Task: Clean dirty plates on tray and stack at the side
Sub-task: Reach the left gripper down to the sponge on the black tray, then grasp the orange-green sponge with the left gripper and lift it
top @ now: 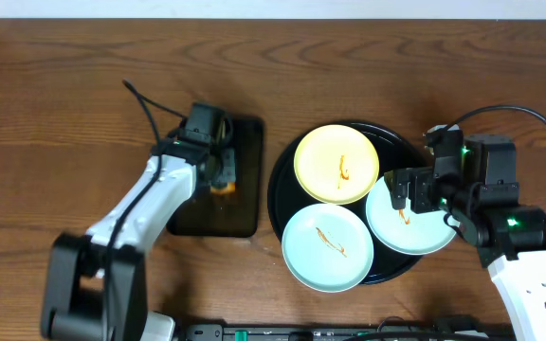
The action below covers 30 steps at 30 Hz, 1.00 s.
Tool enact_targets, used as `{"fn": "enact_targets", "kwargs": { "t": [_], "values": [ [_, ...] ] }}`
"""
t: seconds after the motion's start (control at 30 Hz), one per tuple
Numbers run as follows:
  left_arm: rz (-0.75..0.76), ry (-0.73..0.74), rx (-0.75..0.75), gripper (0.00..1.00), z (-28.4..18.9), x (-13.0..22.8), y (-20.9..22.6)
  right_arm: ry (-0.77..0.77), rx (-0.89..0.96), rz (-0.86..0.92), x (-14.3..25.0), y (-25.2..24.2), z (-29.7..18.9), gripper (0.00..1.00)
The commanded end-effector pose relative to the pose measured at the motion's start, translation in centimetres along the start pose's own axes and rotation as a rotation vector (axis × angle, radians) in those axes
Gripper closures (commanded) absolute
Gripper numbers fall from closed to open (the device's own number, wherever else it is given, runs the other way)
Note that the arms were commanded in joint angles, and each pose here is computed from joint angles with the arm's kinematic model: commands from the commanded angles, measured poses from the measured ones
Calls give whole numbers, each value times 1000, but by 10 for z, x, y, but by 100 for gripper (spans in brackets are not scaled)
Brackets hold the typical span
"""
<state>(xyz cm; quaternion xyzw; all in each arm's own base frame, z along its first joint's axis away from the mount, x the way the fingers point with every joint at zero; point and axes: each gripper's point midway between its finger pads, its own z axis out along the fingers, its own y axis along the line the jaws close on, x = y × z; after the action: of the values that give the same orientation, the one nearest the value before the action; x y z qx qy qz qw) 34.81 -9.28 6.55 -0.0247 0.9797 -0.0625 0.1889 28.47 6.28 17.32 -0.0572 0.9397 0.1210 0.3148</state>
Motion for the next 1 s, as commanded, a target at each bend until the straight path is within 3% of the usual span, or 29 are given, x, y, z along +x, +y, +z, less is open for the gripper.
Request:
{"fn": "enact_targets", "kwargs": {
  "t": [0.0, 0.67, 0.97],
  "values": [
    [0, -128, 27, 92, -32, -32, -9, -28, -4, -2, -10, 1, -4, 1],
    [-26, 142, -59, 92, 51, 23, 10, -45, -5, -5, -14, 1, -3, 1],
    [-24, 39, -25, 92, 23, -4, 1, -42, -5, -4, -22, -2, 14, 1]
  ]
}}
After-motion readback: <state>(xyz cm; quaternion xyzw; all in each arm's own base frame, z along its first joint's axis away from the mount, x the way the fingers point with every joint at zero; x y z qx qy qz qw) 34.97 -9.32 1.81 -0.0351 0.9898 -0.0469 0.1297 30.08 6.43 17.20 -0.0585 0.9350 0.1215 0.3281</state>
